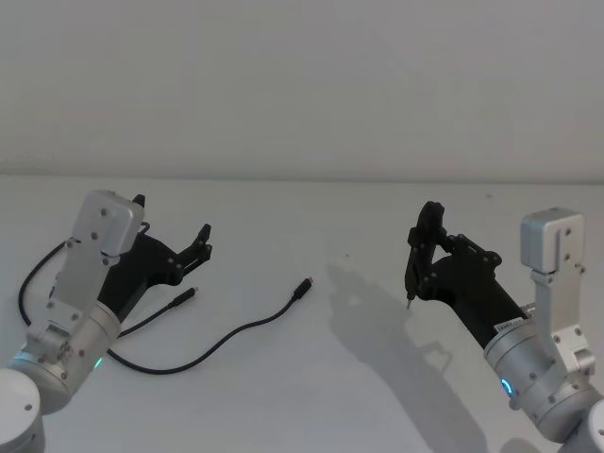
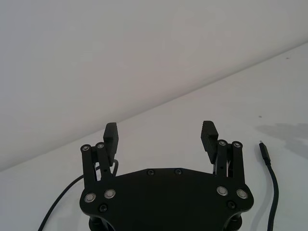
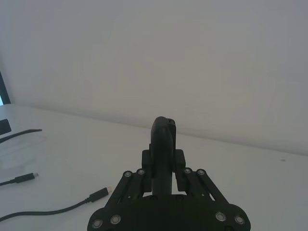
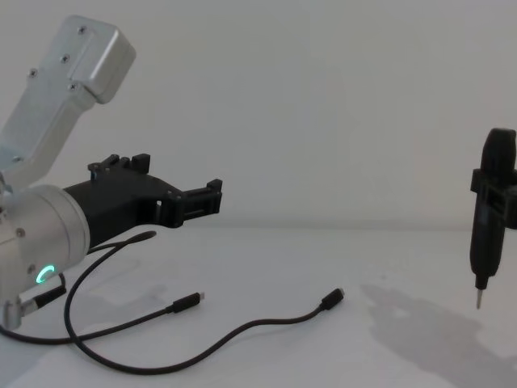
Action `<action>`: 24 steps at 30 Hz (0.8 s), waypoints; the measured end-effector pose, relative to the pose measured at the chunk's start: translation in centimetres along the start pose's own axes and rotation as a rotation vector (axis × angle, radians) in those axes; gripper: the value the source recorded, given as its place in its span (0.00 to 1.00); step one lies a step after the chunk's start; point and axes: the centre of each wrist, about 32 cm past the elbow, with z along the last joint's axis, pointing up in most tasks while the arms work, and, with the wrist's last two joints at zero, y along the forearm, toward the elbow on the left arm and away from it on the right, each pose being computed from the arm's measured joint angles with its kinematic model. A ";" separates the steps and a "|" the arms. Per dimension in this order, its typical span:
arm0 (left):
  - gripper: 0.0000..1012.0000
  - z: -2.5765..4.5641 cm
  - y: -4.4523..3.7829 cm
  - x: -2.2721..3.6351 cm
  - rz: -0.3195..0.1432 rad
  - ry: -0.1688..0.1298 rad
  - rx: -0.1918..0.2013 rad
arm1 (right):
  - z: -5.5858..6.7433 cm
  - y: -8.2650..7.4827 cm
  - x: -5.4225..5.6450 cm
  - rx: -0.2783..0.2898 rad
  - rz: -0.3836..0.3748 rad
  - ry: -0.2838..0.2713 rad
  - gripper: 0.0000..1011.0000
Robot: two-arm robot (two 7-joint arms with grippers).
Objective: Pick up the data cable with the one hand.
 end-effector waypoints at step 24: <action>0.99 0.00 0.00 0.00 0.000 0.000 0.000 | 0.0 0.0 0.0 0.000 0.000 0.000 0.27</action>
